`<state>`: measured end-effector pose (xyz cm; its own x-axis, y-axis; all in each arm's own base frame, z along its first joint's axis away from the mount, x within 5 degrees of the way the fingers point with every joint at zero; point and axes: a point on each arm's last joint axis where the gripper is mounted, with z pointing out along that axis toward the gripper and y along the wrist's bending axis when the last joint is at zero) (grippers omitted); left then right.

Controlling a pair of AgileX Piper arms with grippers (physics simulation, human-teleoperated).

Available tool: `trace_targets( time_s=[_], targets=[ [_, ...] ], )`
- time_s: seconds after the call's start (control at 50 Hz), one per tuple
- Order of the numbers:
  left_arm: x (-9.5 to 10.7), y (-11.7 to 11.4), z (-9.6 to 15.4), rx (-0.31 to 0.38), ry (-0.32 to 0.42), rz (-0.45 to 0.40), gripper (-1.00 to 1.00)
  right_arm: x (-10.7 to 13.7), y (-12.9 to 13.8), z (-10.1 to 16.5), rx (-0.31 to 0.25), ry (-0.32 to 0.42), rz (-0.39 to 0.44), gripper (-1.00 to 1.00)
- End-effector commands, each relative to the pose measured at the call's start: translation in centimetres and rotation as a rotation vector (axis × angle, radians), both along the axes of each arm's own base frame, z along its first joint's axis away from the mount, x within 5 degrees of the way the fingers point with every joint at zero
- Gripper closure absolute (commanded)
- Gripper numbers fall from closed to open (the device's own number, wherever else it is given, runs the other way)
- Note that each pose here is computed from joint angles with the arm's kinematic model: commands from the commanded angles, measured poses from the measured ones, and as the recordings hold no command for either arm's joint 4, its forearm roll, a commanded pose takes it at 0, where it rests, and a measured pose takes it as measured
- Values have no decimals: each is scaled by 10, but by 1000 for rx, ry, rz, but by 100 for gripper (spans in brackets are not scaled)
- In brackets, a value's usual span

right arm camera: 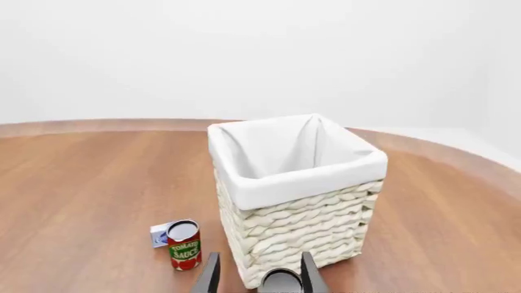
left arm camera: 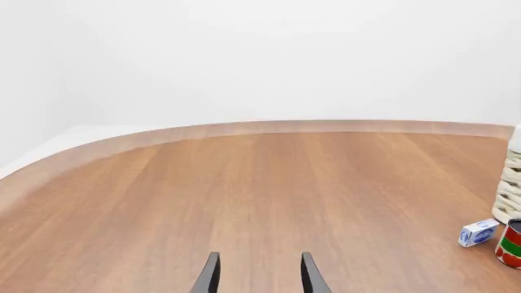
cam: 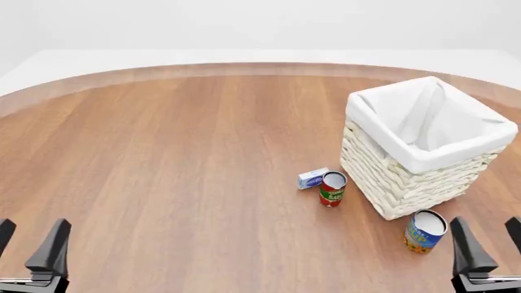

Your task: Pick up the alphabet soup and the cream cheese box, and put them in the basket.

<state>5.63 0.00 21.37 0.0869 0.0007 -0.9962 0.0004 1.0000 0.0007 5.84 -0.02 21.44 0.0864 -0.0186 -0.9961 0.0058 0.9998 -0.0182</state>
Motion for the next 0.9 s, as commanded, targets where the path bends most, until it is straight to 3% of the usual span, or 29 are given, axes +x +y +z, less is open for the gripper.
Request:
trace_targets(
  time_s=[0.02,0.28,0.3,0.32,0.6,0.9],
  targets=[
    [0,0,1,-1,1,0,-100,-2,0,0,25,1,9,-100],
    [0,0,1,-1,1,0,-100,-1,0,0,23,2,10,-100],
    [0,0,0,-4,1,-3,-100,-7,-9,18,113,-39,-168,-100],
    [0,0,1,-1,1,0,-100,-2,0,0,18,1,6,-100],
    [1,0,2,4,0,-6,-100,0,1,-1,19,14,18,-100],
    [1,0,2,2,1,-6,-100,16,3,-4,3,89,38,-100]
  ],
)
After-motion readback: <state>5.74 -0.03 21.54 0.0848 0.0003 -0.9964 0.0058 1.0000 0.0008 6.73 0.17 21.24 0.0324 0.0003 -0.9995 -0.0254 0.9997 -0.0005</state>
